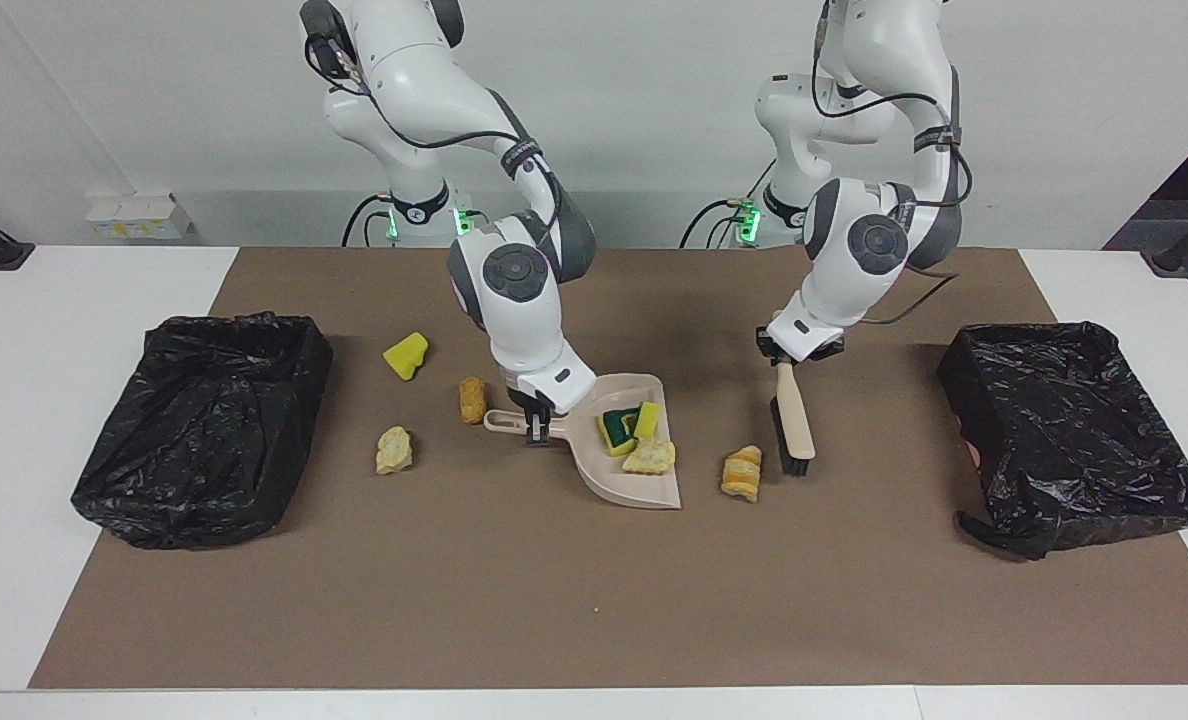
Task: Sweep and dump trash in bin
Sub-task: 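Sweep the remaining bread and sponge into the dustpan with the left gripper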
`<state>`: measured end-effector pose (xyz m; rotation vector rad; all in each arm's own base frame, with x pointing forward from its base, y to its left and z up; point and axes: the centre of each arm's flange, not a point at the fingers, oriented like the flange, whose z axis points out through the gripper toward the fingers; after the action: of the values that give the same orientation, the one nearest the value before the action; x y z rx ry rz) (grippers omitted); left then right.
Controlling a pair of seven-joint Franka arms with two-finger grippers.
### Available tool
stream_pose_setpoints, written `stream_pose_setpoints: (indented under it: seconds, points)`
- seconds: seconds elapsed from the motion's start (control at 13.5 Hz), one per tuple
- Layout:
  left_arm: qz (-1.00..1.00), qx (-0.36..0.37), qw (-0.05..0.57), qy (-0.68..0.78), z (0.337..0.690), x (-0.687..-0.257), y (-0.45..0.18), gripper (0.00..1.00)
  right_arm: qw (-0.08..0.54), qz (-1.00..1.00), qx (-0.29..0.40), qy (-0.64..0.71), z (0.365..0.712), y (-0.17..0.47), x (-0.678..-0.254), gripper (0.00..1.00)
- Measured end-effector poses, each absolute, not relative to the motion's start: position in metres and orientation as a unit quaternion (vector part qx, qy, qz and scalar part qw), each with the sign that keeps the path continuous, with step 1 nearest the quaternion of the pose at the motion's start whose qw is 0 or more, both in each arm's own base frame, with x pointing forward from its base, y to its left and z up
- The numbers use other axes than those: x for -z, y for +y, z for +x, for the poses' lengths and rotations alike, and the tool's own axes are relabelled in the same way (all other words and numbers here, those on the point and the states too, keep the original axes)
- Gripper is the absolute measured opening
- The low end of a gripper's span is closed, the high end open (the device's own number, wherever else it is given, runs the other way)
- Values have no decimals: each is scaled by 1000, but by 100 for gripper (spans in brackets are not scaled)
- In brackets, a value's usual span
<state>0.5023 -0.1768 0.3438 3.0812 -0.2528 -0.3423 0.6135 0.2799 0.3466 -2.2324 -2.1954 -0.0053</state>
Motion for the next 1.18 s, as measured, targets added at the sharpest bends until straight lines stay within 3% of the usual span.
stream_pose_setpoints:
  seconds: [0.52,0.96,1.18]
  points:
    - [987,113,16,-109,511,-345,-212,26,5,-722,2,-692,611,287,-346,33]
    - [981,113,13,-156,490,-343,-263,26,4,-718,1,-696,610,288,-346,33]
    - [979,120,17,-162,492,-364,-273,26,3,-715,1,-699,610,288,-346,33]
